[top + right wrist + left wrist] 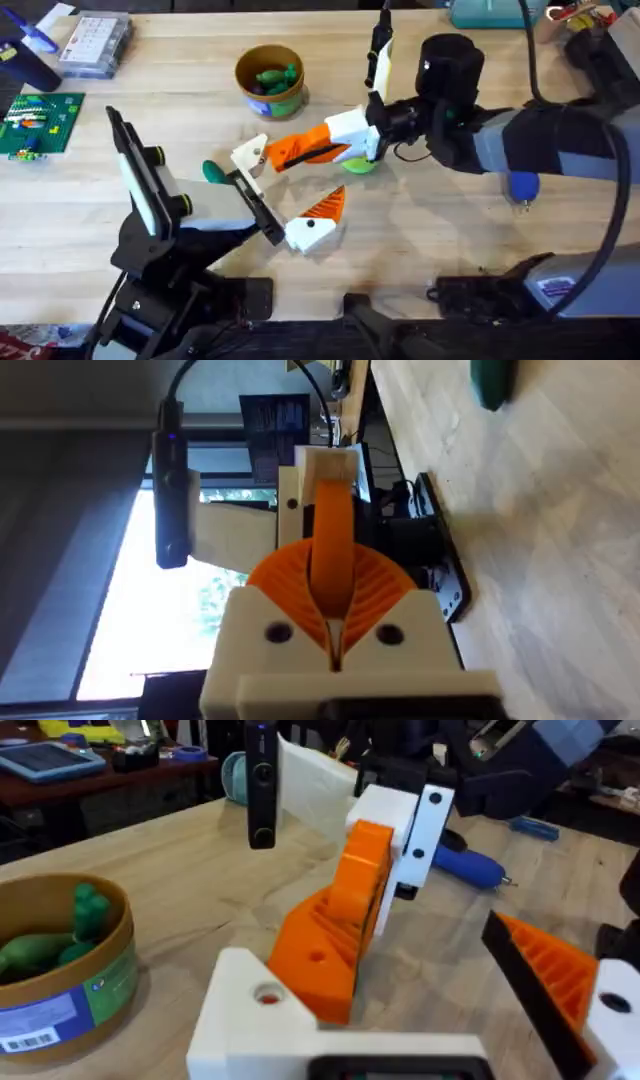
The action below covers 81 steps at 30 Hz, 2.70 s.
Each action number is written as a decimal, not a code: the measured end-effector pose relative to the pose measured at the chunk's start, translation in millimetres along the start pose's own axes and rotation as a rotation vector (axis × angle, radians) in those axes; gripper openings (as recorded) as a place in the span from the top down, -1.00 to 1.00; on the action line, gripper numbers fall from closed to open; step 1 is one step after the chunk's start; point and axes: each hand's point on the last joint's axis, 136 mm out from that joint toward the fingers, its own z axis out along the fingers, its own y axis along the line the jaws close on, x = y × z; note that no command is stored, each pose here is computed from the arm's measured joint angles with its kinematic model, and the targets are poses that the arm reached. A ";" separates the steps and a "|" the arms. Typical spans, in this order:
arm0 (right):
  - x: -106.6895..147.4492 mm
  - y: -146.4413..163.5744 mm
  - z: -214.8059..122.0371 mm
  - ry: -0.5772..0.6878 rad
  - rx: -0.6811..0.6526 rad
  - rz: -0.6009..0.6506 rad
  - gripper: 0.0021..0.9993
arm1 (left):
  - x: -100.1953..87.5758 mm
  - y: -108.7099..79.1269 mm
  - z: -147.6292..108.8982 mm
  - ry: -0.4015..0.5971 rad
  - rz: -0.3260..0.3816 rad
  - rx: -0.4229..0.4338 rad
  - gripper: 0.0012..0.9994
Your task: Pick up the gripper from the table and insert it into the empty holder that is missing its gripper. Then pick up a screw, insert it into the mounting hole, and use the screwdriver to tighten it. Finally, clean up the table by picking up the vegetable and placing it into the bucket.
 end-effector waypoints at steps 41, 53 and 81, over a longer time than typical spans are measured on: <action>-17.1 -0.2 43.6 0.107 -0.004 0.022 0.96 | -1.2 15.8 -1.2 -0.007 -0.017 -0.088 -0.98; -16.8 -1.2 44.7 0.107 0.001 0.030 0.96 | -1.1 16.0 -1.2 -0.007 -0.021 -0.089 -0.98; -33.3 -2.6 54.7 0.113 -0.001 0.021 0.96 | -1.3 27.9 -3.0 -0.010 -0.028 -0.154 -0.98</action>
